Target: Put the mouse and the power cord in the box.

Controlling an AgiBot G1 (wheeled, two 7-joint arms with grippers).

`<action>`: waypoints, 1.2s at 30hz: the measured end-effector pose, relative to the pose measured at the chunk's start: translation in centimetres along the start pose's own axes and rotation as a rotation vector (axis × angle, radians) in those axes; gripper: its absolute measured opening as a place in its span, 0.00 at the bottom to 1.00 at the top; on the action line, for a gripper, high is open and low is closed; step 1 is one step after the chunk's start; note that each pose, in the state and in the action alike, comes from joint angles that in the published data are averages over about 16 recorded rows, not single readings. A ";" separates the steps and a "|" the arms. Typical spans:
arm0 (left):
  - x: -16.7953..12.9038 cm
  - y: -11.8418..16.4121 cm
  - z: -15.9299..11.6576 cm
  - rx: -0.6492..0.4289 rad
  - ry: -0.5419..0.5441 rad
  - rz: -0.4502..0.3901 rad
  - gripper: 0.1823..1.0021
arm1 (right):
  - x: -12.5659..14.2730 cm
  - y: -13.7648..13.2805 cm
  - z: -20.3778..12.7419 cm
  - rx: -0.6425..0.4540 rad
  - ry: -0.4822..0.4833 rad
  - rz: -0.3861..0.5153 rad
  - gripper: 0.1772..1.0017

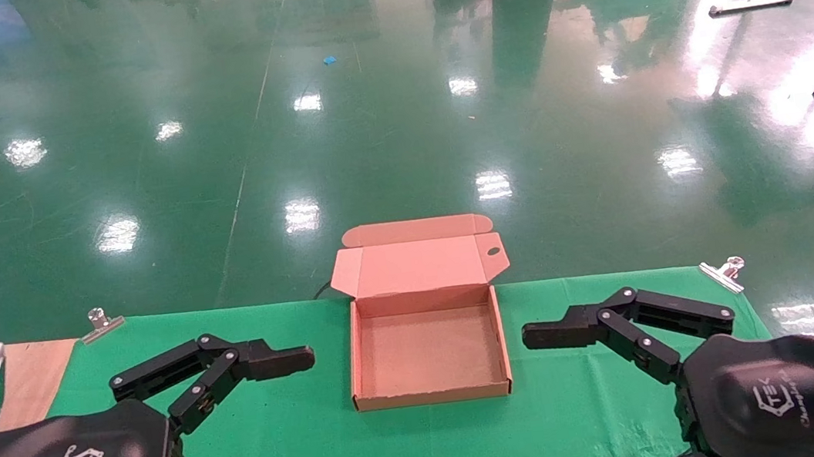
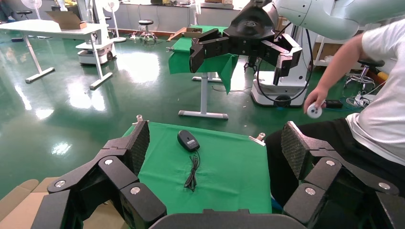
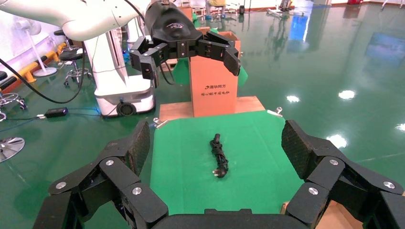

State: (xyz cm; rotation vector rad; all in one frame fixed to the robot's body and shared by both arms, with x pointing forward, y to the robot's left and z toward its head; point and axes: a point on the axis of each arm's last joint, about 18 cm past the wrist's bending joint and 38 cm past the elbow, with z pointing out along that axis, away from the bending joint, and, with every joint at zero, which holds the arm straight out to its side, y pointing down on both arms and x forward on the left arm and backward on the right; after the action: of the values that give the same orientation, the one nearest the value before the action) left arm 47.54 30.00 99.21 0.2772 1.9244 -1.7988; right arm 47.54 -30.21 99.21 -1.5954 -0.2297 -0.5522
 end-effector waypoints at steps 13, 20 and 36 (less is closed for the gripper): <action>0.0 0.0 0.0 0.000 0.000 0.000 1.00 | 0.0 0.0 0.0 0.000 0.000 0.000 1.00; 0.0 0.0 0.0 0.000 0.000 0.000 1.00 | 0.0 0.0 0.0 0.000 0.000 0.000 1.00; 0.2 0.9 0.0 -0.065 0.011 0.020 1.00 | -0.1 0.9 -0.1 -0.086 -0.012 -0.016 1.00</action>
State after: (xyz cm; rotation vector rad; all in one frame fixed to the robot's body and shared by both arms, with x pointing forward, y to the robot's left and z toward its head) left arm 47.79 30.07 98.32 0.2834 1.9766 -1.7223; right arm 47.85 -30.37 98.41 -1.6820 -0.2299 -0.5717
